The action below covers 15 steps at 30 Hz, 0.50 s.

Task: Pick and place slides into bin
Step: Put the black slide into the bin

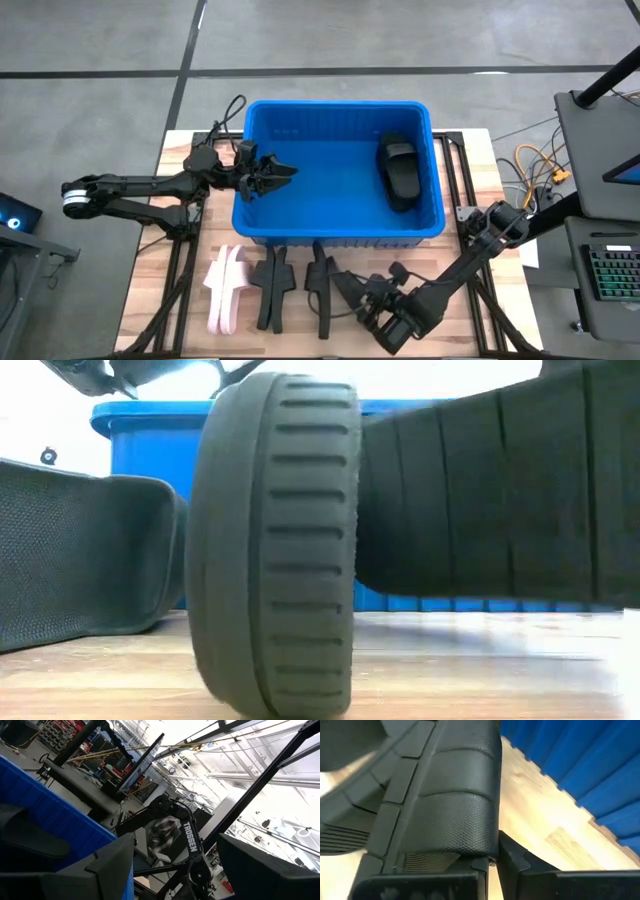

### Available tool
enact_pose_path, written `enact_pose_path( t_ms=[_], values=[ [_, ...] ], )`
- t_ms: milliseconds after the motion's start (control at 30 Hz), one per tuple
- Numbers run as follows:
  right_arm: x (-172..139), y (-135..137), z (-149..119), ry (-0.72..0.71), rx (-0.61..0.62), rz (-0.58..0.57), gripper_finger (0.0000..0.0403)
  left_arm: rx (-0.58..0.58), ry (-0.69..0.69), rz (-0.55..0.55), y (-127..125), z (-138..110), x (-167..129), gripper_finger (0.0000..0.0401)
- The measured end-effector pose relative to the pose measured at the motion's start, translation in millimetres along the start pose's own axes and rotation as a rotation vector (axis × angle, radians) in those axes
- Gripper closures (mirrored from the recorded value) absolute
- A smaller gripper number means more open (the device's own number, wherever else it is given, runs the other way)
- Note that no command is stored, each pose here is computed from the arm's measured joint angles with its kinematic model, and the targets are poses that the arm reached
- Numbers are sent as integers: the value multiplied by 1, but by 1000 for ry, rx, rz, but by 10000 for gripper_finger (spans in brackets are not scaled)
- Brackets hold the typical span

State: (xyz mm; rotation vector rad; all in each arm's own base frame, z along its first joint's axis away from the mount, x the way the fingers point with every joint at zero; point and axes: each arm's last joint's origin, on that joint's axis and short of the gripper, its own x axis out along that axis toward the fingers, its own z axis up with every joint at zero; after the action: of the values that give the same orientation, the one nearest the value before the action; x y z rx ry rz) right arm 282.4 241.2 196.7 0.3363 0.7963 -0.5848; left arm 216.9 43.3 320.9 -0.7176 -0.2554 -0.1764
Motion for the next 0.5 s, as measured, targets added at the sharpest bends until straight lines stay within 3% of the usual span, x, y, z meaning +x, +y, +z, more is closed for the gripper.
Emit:
enact_pose_path(
  t_ms=[500],
  values=[
    [-12, 10, 13, -19, 3, 45, 390, 0, 1, -1, 0, 0, 0, 131]
  ],
)
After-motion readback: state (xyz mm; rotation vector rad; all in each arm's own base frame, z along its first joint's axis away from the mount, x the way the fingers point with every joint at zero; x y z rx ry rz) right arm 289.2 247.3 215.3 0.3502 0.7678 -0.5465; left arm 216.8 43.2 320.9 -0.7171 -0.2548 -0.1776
